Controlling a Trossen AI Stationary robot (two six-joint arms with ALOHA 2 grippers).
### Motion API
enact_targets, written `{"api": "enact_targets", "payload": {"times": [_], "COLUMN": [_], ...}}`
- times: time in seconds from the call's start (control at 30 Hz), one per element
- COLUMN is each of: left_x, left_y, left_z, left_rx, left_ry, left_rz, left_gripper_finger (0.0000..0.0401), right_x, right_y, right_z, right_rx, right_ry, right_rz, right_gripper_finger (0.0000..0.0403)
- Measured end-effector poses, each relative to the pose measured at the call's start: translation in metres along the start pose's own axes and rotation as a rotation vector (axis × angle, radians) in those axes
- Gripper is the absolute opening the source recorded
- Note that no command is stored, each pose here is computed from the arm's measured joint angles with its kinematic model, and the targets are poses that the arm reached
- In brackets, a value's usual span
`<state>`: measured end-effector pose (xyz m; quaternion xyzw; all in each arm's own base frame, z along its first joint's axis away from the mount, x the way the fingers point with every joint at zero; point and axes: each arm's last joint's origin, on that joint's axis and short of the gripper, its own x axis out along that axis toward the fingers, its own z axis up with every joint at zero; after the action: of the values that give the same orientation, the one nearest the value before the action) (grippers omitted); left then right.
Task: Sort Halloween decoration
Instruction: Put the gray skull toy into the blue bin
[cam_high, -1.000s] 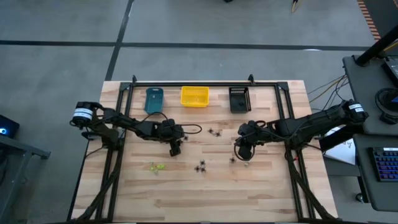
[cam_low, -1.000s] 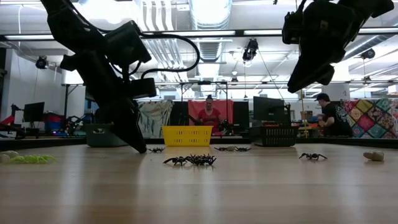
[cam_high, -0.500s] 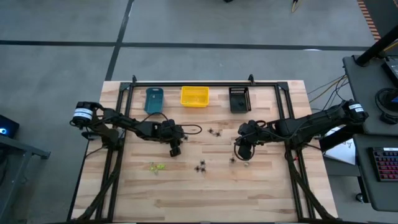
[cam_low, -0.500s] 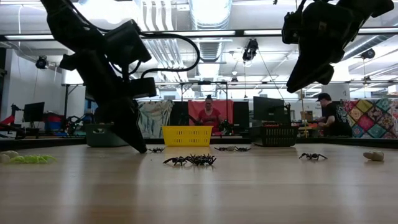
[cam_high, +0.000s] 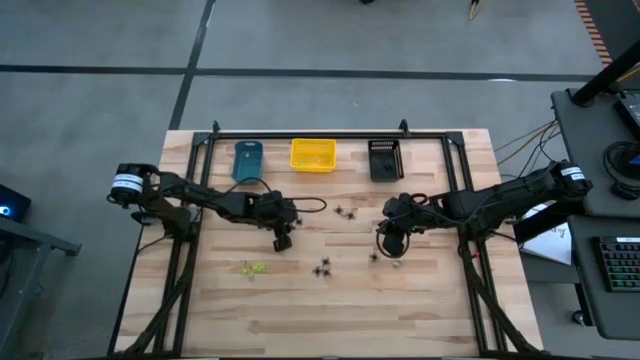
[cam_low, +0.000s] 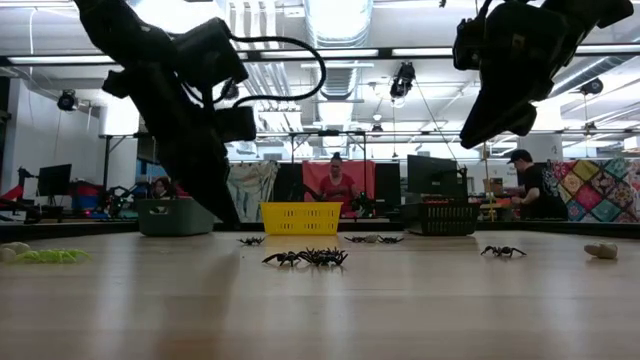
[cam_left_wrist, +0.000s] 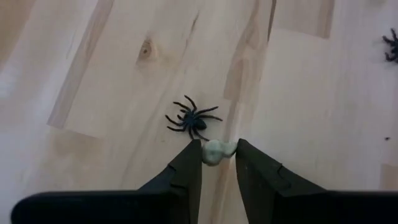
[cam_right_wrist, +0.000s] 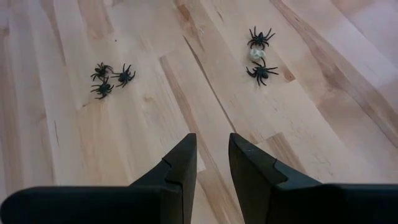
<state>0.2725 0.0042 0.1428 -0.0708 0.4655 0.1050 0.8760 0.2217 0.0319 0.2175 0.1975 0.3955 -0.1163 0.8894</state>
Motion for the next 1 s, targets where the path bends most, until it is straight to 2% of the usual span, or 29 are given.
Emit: {"api": "enact_targets", "payload": {"times": [0.33,0.5,0.67,0.87,1.0], "left_x": [-0.044,-0.073,-0.095,-0.113,-0.125], "left_y": [0.005,0.02,0.05,0.105,0.144], "left_z": [0.007,0.004,0.002,0.001,0.001], "left_rx": [-0.051,-0.178,-0.381,-0.657,-0.751], "left_ry": [-0.045,-0.075,-0.12,-0.171,-0.144], "left_rz": [-0.001,0.066,0.174,0.308,0.414], "left_gripper_finger": [0.0067,0.0067,0.0067,0.0067,0.0067], "right_x": [0.0,0.0,0.0,0.0,0.0], "right_y": [0.001,0.001,0.002,0.003,0.003], "right_z": [0.002,0.002,0.004,0.007,0.007], "right_rx": [0.004,0.01,0.031,0.052,0.072], "right_ry": [-0.02,-0.024,-0.052,-0.081,-0.081], "right_rz": [0.011,0.012,0.009,0.02,0.021], "right_gripper_finger": [0.0084,0.0084,0.0084,0.0084,0.0084]}}
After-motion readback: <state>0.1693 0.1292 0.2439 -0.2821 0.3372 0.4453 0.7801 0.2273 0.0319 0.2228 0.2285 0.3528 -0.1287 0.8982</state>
